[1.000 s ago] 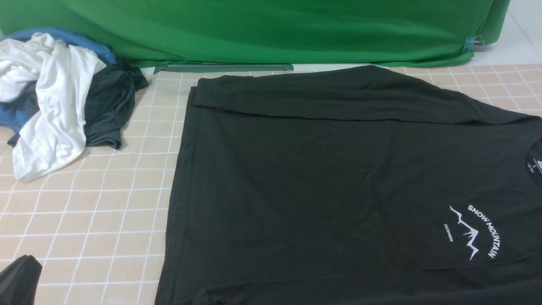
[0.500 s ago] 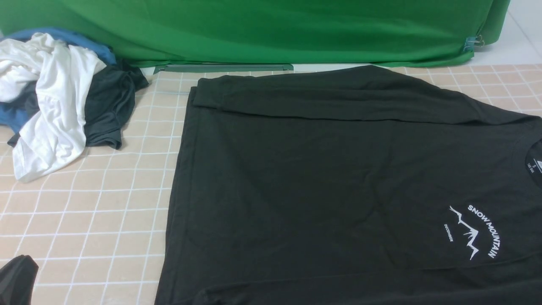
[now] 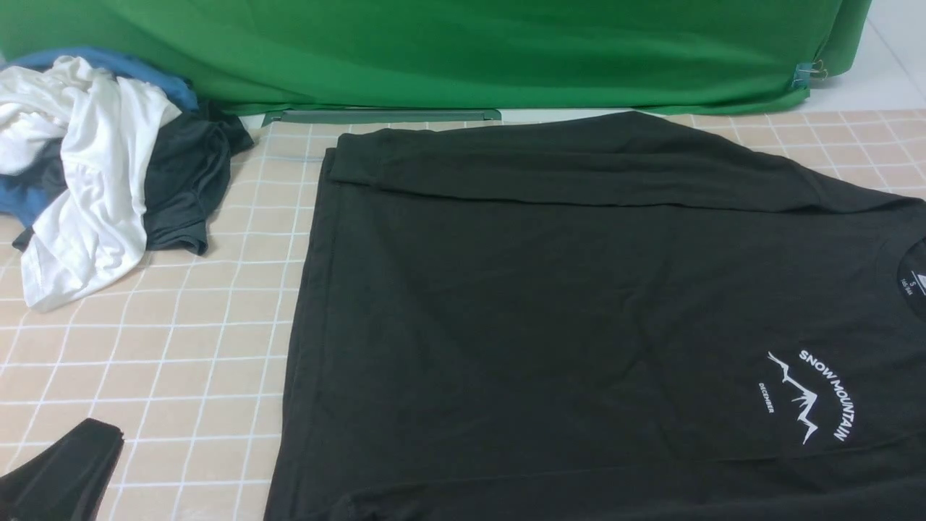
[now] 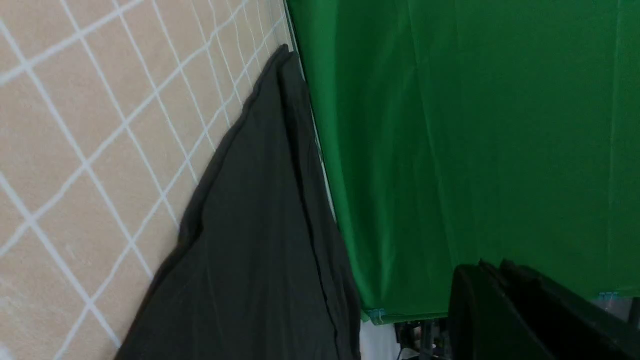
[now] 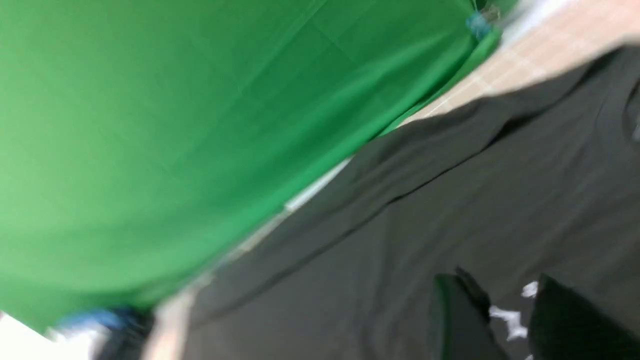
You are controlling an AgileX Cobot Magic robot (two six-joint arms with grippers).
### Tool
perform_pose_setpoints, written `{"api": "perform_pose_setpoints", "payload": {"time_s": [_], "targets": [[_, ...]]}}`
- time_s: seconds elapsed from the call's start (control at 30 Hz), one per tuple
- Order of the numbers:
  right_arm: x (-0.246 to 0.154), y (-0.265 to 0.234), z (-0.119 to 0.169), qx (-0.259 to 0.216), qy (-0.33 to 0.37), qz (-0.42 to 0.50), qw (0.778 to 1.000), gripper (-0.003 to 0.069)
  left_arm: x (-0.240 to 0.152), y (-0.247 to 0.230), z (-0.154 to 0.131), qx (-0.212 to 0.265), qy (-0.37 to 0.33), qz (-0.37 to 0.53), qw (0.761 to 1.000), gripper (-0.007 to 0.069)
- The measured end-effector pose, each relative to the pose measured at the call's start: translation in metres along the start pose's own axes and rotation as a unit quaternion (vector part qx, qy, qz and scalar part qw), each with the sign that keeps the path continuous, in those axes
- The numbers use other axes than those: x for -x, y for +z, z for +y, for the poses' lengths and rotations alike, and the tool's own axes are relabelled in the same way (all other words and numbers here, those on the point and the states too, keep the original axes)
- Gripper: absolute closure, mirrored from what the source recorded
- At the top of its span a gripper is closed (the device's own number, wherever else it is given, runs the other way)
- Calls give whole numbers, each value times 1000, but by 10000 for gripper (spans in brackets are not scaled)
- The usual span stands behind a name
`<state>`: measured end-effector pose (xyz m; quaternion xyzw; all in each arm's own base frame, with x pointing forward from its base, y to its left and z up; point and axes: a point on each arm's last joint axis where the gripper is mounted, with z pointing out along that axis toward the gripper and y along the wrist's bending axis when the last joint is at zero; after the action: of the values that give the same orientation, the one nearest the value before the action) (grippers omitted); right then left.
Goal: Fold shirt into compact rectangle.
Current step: 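Grasp the left edge of the dark T-shirt lying flat on the table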
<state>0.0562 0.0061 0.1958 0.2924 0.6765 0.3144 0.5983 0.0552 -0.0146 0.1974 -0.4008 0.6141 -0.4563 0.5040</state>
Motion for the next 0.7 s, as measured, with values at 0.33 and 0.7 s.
{"api": "perform_pose_setpoints", "payload": {"time_s": [0.33, 0.7], "targets": [[3, 0, 2, 12, 17, -16, 1000, 433, 4, 0, -1, -7, 18, -23, 1000, 607], [62, -2, 77, 22, -191, -20, 981, 628, 22, -6, -79, -28, 157, -22, 987, 607]]}}
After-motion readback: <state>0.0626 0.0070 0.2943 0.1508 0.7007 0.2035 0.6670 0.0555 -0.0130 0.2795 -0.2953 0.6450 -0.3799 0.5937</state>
